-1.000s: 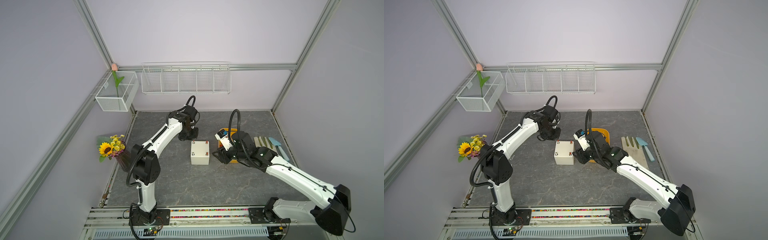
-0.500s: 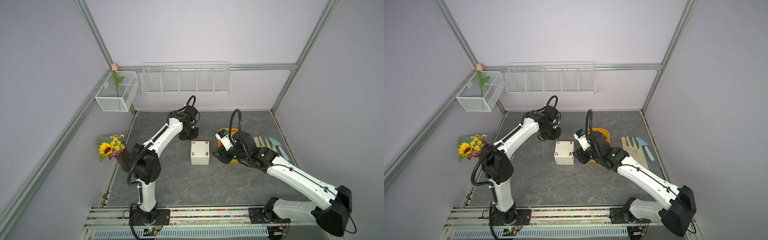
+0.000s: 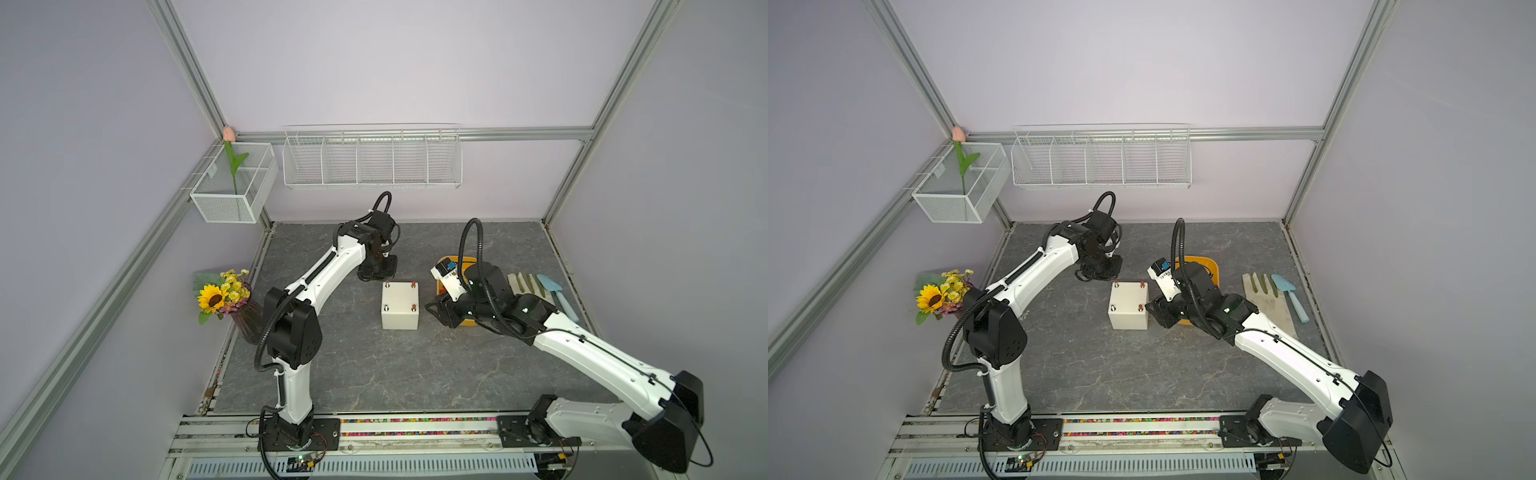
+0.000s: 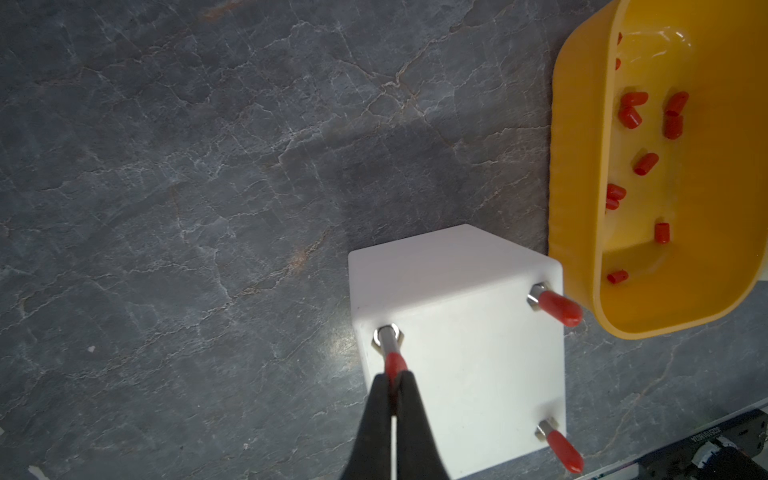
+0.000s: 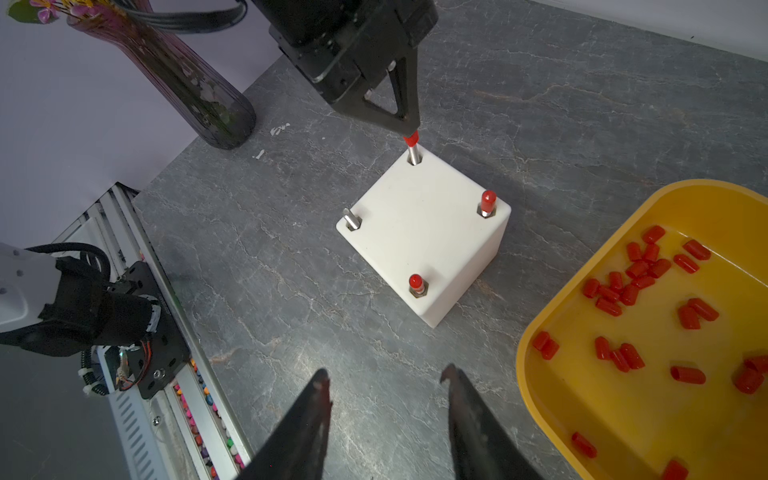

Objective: Cover the protruding screws with screw protection sleeves
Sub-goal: Attach the screw protection sleeve to the screw.

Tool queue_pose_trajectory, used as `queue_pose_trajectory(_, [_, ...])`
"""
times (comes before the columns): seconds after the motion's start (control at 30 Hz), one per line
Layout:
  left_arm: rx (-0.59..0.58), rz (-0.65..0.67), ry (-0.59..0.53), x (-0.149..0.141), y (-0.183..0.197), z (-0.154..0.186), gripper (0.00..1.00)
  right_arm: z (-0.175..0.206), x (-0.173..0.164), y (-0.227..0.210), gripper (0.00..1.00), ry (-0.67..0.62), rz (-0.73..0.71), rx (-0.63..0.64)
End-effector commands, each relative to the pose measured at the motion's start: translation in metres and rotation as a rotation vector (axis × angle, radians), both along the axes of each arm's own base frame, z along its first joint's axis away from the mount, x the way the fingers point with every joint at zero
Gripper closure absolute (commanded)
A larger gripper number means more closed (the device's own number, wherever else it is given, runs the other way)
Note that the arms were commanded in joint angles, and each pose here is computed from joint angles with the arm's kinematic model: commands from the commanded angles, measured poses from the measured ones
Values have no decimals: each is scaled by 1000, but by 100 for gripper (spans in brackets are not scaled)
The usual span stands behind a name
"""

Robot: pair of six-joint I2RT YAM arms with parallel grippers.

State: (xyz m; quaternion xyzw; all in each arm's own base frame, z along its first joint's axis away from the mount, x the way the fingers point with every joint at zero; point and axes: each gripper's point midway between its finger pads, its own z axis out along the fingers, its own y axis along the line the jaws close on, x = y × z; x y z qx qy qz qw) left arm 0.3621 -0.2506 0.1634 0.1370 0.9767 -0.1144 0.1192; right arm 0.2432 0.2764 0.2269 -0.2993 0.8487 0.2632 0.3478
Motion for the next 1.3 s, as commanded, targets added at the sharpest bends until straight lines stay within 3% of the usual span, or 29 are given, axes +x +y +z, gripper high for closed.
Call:
queue_pose_trajectory(0.0, [21, -10, 15, -5, 7, 5, 95, 3, -4, 1, 53, -18, 19, 6])
queue_pose_trajectory(1.27, [20, -15, 25, 1, 1, -3, 95, 1, -4, 1, 53, -18, 23, 6])
